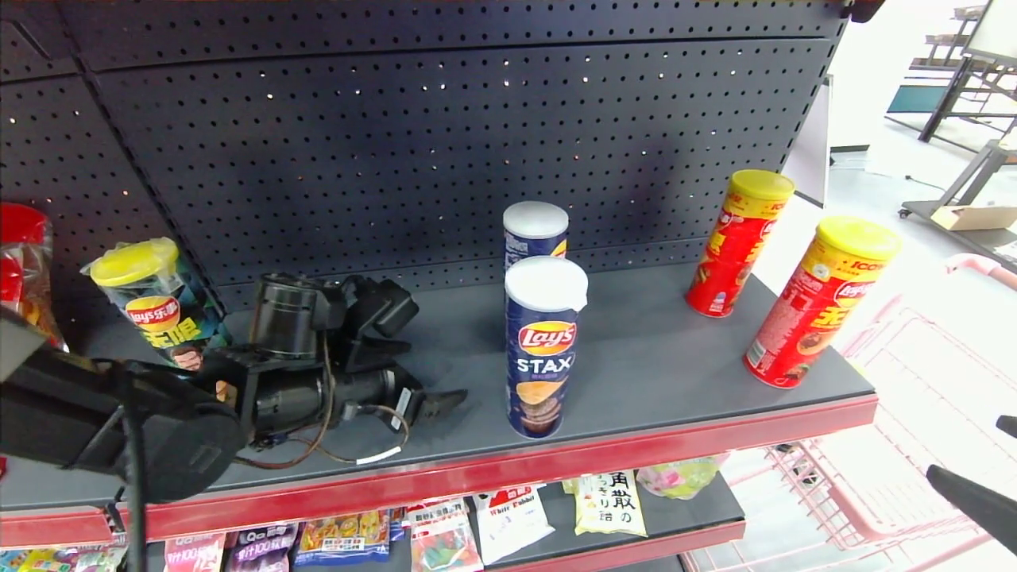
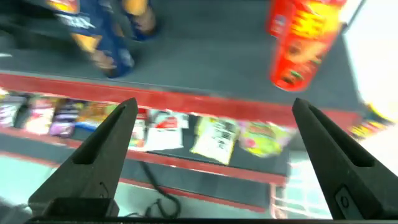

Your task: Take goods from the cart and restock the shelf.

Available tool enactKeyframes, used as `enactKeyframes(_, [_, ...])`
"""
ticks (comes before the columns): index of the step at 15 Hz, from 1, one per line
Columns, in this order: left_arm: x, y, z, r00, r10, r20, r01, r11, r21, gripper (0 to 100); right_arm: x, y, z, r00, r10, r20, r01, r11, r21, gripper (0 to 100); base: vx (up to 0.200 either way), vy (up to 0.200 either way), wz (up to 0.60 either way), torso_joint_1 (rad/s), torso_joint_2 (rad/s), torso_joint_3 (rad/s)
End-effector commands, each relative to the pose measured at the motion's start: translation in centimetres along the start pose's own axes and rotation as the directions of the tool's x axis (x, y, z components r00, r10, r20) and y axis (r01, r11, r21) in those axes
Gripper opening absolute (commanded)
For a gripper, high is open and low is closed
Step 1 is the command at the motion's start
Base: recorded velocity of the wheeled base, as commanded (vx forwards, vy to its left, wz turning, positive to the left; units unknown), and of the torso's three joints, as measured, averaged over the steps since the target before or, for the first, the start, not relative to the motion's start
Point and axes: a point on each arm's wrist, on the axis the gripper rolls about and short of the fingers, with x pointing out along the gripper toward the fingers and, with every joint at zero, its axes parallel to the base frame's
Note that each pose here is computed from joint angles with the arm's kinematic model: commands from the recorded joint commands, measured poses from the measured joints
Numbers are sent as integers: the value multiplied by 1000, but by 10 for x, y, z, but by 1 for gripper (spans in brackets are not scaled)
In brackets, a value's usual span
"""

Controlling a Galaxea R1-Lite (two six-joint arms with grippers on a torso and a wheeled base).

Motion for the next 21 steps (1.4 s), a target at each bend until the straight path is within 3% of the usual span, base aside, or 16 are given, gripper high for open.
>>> enactKeyframes(1, [-104,-6,0,989,117,94,-117,993,-13,100,-11,-4,-11,988,-149,-30,149,989,-14,100,0,0,0,0,0,0])
enactKeyframes(3, [-170,-15,-7,965,243,97,-240,970,-45,100,-24,-4,-16,983,-185,16,185,983,-7,100,0,0,0,0,0,0])
enactKeyframes(4, [-203,-24,-16,945,316,85,-311,948,-63,100,-28,-5,-19,972,-232,25,232,973,0,100,0,0,0,0,0,0])
enactKeyframes(7, [-279,-65,-66,891,453,34,-449,889,-94,100,-31,-9,-19,905,-424,32,423,905,30,100,0,0,0,0,0,0])
enactKeyframes(8, [-288,-72,-77,877,480,25,-476,874,-101,100,-33,-9,-19,894,-447,35,446,894,35,100,0,0,0,0,0,0])
enactKeyframes(9, [-306,-86,-99,832,555,21,-550,828,-110,100,-41,-7,-24,865,-499,59,498,867,31,100,0,0,0,0,0,0])
enactKeyframes(10, [-312,-94,-115,802,596,41,-589,800,-119,100,-47,-5,-37,854,-518,43,519,854,-24,100,0,0,0,0,0,0])
enactKeyframes(12, [-306,-99,-140,790,609,73,-598,792,-125,100,-53,-1,-63,873,-485,47,487,865,-124,100,0,0,0,0,0,0])
enactKeyframes(13, [-305,-101,-147,773,626,102,-614,779,-129,100,-55,0,-70,877,-479,38,480,867,-133,100,0,0,0,0,0,0])
enactKeyframes(14, [-305,-101,-150,762,636,121,-622,771,-138,100,-56,0,-73,880,-475,22,473,870,-136,100,0,0,0,0,0,0])
enactKeyframes(15, [-305,-101,-148,764,631,133,-616,776,-138,100,-56,1,-75,882,-471,8,467,873,-139,100,0,0,0,0,0,0])
enactKeyframes(17, [-306,-100,-145,765,632,125,-622,775,-114,100,-56,0,-76,887,-462,4,458,876,-153,100,0,0,0,0,0,0])
enactKeyframes(21, [-307,-101,-147,760,635,141,-628,772,-93,100,-59,1,-78,885,-466,26,464,873,-151,100,0,0,0,0,0,0])
